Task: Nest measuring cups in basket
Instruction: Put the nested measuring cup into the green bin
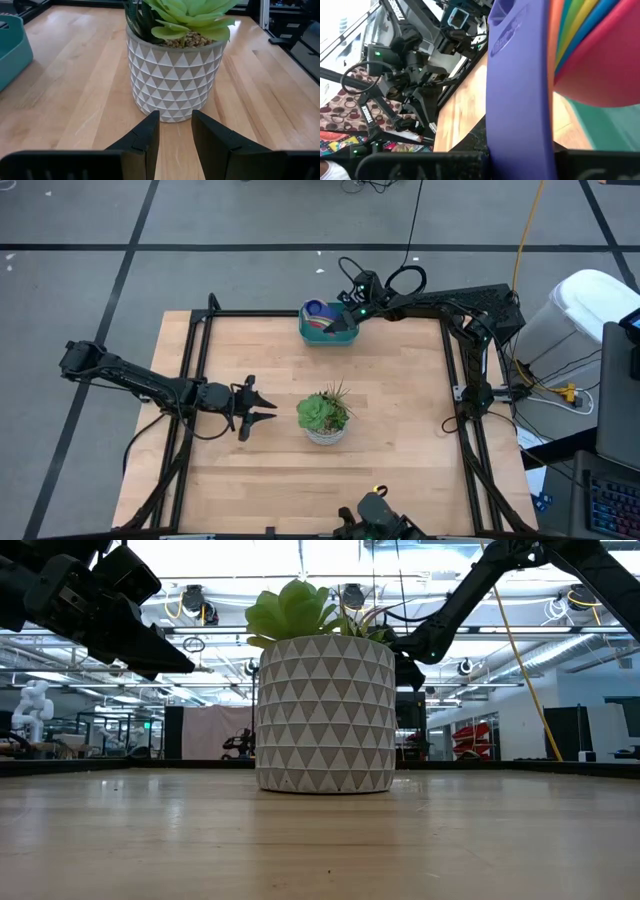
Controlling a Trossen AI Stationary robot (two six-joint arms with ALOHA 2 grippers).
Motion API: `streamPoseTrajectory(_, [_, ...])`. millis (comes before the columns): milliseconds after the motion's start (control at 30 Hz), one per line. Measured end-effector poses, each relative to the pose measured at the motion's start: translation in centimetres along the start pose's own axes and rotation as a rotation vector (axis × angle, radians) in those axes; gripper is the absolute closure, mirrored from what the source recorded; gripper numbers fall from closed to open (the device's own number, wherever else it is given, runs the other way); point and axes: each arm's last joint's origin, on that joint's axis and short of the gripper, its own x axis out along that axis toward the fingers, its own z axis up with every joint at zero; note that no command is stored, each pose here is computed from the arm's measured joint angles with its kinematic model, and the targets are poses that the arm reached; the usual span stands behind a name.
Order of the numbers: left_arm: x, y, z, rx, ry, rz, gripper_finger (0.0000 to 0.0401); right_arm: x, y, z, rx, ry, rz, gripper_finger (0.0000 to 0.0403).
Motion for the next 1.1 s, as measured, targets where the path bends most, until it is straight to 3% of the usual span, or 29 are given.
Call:
streamPoseTrajectory(433, [-0.1,-0.4,-0.1,0.002,0.002,-0.023,0.0283,0.5,-0.5,-0.2,0.041,-0.057,-0.141,0.0384])
streamPoseTrajectory(700, [-0.1,-0.5,-0.1,0.001,0.006,-0.028,0.0283,2.5,-3.1,-0.8,0.149,-0.083,-0.086,0.0384])
streamPoseTrajectory(1100, [-0.1,-0.6,-0.1,-0.001,0.009,-0.035,0.0283,2.8,-3.8,-0.8,0.248,-0.101,-0.065,0.0384])
